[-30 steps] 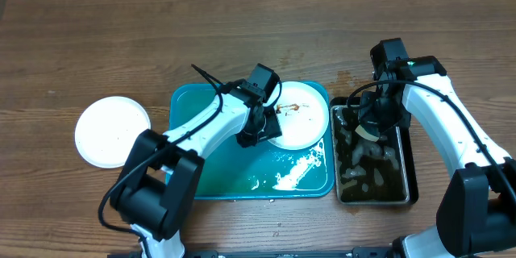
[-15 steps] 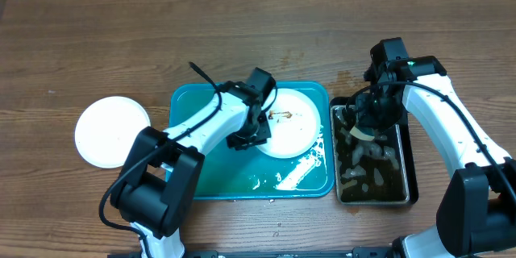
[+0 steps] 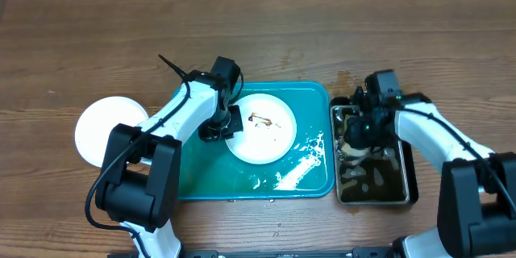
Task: Clean dirty plates on tray and stack at the side
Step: 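Dip and swish the sponge in the soapy water with the right gripper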
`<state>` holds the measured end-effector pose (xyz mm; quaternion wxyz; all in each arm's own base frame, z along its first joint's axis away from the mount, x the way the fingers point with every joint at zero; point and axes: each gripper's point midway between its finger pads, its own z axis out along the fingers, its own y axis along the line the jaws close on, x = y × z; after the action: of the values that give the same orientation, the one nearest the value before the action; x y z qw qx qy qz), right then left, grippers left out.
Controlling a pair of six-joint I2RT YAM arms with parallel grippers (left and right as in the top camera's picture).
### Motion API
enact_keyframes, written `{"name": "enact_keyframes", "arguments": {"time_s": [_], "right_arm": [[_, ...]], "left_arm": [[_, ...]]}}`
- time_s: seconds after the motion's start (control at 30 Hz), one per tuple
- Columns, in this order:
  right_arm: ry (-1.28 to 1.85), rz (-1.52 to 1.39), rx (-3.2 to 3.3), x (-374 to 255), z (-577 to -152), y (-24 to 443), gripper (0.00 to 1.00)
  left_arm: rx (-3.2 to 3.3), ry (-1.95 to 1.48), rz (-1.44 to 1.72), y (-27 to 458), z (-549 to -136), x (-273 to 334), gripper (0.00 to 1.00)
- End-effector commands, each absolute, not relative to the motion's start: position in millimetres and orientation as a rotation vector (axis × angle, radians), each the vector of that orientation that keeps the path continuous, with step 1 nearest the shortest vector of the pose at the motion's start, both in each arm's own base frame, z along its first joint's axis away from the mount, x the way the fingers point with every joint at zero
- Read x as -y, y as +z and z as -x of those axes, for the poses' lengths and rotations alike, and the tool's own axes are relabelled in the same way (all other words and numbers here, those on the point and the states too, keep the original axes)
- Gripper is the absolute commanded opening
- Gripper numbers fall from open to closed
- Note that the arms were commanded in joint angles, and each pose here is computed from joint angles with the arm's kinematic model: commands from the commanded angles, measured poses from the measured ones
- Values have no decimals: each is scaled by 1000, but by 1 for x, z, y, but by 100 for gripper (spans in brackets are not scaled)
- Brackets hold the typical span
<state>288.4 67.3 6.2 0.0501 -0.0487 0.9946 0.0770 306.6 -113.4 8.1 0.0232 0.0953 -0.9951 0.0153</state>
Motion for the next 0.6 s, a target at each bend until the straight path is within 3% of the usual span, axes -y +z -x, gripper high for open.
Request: {"name": "enact_keyframes", "arguments": {"time_s": [0.0,0.13,0.23,0.37,0.43,0.57], "right_arm": [[211,-100,-3104,-61,-261,-10,4],[-58,-469,-3093,-22,-251,-16,4],[133,-528,-3065,-38,-261,-15,4],[833,-191,-2973,-118,-275,10,4],[1031,-62,-2912,-143,-273,24,4],[916,-39,-2978,-139,-264,14,4]], "left_arm": [[3072,-33,-239,1,-302,106,5],[3065,-12,-238,1,-300,108,5],[3065,-12,-238,1,-300,108,5],[3066,-12,-238,1,-301,108,5],[3066,-12,-239,1,-301,108,6],[3059,-17,-238,1,-299,108,6]]}}
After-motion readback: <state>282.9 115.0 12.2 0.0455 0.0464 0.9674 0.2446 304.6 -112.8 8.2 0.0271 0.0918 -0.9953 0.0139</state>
